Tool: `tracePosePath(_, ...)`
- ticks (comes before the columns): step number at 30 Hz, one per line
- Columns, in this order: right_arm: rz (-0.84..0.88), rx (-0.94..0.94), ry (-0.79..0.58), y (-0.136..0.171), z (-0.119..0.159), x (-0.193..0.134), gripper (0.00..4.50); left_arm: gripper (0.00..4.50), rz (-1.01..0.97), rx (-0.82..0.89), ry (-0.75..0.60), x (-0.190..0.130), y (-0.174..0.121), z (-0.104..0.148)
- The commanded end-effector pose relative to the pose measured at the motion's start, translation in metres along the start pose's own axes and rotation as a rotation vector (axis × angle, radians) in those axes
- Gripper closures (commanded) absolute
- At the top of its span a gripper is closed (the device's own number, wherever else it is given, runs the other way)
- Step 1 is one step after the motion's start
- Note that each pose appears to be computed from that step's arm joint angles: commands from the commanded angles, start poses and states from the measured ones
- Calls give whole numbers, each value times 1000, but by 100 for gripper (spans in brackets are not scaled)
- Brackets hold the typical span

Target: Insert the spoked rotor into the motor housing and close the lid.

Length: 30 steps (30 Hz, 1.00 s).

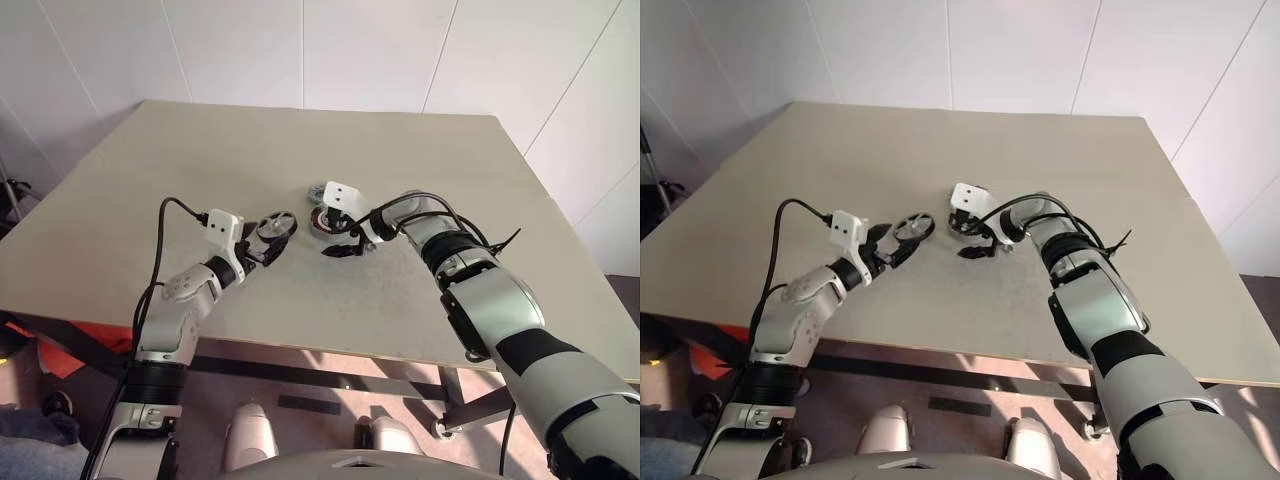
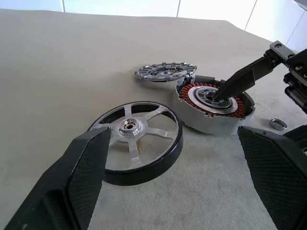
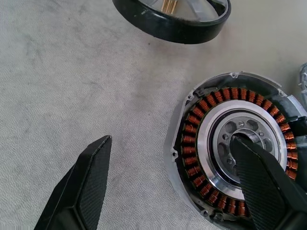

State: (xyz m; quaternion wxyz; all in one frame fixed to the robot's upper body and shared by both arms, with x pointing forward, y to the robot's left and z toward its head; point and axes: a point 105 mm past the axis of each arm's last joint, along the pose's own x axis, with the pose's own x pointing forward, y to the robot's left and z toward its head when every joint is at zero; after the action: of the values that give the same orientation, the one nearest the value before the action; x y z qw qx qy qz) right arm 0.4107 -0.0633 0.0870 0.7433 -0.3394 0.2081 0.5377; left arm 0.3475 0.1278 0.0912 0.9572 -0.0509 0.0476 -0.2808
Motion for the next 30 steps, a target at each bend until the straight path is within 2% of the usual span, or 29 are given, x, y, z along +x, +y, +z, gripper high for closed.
tracePosePath(1, -7, -116, 28, -12, 22, -9, 0, 3, -19, 31, -44, 3, -6, 15)
tracePosePath(7, 5, -175, 105, -10, 19, -5, 0, 3, -19, 26, -40, 2, -7, 14)
tracePosePath(21, 8, -152, 157, -1, 15, 10, 0, 3, -4, 25, -27, -2, -7, 11)
tracePosePath(22, 2, -151, 162, -2, 14, 10, 40, 0, -3, 25, -27, -2, -7, 11)
tracePosePath(24, 1, -150, 165, -2, 14, 10, 84, 0, -2, 26, -27, -2, -7, 11)
tracePosePath(27, -2, -156, 162, -3, 16, 10, 181, 0, 3, 27, -26, -3, -6, 11)
tracePosePath(30, -4, -154, 159, -3, 16, 10, 181, 0, 4, 28, -25, -3, -5, 12)
